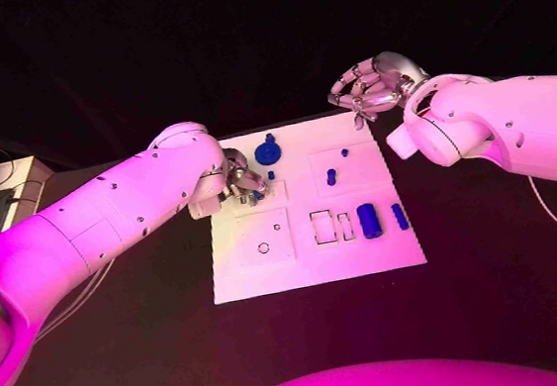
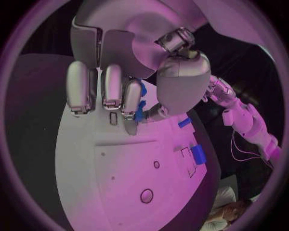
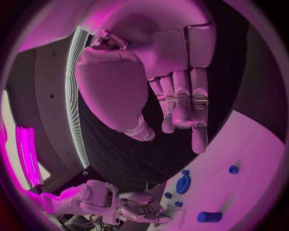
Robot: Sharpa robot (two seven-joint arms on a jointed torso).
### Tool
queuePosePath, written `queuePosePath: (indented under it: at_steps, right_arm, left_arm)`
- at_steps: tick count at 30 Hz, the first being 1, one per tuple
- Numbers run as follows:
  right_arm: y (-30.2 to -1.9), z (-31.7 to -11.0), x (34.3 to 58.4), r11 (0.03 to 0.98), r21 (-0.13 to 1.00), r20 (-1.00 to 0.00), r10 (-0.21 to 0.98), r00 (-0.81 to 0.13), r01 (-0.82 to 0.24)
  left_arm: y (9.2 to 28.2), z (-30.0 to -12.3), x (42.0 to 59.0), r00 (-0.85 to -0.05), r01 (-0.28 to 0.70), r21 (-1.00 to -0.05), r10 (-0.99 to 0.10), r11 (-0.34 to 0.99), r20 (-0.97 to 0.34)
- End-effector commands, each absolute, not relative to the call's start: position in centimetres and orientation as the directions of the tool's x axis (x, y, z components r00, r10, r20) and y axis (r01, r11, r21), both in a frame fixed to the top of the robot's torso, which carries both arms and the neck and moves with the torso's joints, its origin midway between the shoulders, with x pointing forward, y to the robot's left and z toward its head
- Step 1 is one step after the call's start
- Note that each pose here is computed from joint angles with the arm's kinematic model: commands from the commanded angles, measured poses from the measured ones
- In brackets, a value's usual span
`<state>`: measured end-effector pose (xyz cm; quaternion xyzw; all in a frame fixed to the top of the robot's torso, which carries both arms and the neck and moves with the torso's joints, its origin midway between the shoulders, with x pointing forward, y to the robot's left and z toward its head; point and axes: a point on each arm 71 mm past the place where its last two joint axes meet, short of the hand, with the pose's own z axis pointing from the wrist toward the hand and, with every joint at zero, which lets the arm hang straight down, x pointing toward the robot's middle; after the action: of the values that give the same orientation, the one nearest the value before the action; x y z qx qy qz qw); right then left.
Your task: Assemble the parts on the task board
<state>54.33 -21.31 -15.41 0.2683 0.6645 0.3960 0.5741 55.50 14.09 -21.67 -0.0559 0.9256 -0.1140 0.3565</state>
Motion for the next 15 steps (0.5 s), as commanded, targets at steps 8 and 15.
queuePosePath:
  at_steps: [8,15]
  right_arm:
    - [-21.2,-15.37,54.28,0.544,0.832,-0.555,0.806,-0.204,-0.11]
    - [-21.22,-15.37,54.28,0.545,0.831,-0.555,0.806,-0.204,-0.11]
  left_arm:
    - [14.43,-22.33,55.34,-0.742,-0.031,-0.234,-0.179,0.972,-0.646]
    - [14.41,-22.39,55.27,-0.751,-0.03,-0.237,-0.179,0.971,-0.636]
